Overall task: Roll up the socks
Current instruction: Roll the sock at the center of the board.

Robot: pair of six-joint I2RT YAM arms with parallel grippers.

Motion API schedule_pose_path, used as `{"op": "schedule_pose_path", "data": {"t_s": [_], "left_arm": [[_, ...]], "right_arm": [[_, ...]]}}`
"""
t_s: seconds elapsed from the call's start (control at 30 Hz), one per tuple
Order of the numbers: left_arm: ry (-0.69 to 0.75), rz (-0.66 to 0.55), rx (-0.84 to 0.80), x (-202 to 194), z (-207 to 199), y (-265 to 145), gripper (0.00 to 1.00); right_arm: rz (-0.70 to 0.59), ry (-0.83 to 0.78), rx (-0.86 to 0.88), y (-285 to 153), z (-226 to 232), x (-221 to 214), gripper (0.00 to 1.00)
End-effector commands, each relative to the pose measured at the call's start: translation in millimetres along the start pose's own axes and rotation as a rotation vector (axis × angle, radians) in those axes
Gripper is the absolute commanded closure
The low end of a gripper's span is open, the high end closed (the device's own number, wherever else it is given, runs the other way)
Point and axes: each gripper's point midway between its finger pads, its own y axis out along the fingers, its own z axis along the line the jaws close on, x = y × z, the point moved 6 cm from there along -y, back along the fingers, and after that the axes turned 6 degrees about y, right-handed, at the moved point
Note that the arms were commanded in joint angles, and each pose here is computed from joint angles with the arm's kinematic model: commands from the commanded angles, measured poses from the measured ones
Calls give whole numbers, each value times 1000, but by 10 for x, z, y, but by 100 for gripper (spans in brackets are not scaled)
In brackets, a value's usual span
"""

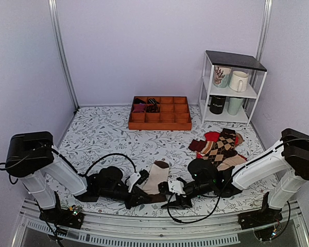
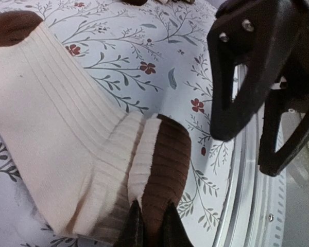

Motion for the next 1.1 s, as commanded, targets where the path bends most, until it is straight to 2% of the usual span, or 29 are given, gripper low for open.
{"op": "schedule_pose_path", "data": {"t_s": [0.0,0.07,0.1,0.13,0.4,0.67,0.87,1.0,1.07], "left_arm": [[-140,343,88,-794,202,-111,100],[-136,342,88,-788,207,-112,100],[-135,345,89,-794,210,-113,100],[-135,348,89,-798,213,-115,100],[-135,341,90,-807,220,-143,100],[-135,339,87,-813,230,-147,100],[-137,339,79,-828,224,-147,100],[-121,315,82,-768,220,-148,100],[-89,276,88,-664,211,-153,84]], "right_arm": [[31,-234,-71,89,-6,-62,45],[61,-248,-86,139,-15,-109,43],[72,-251,-101,160,-32,-124,35],[79,-254,-115,179,-45,-137,32],[139,-293,-173,282,-138,-225,33],[186,-278,-149,364,-121,-295,45],[239,-231,-110,429,-92,-378,63],[324,-148,-83,480,-88,-476,81],[359,-77,-49,497,-52,-515,84]]}}
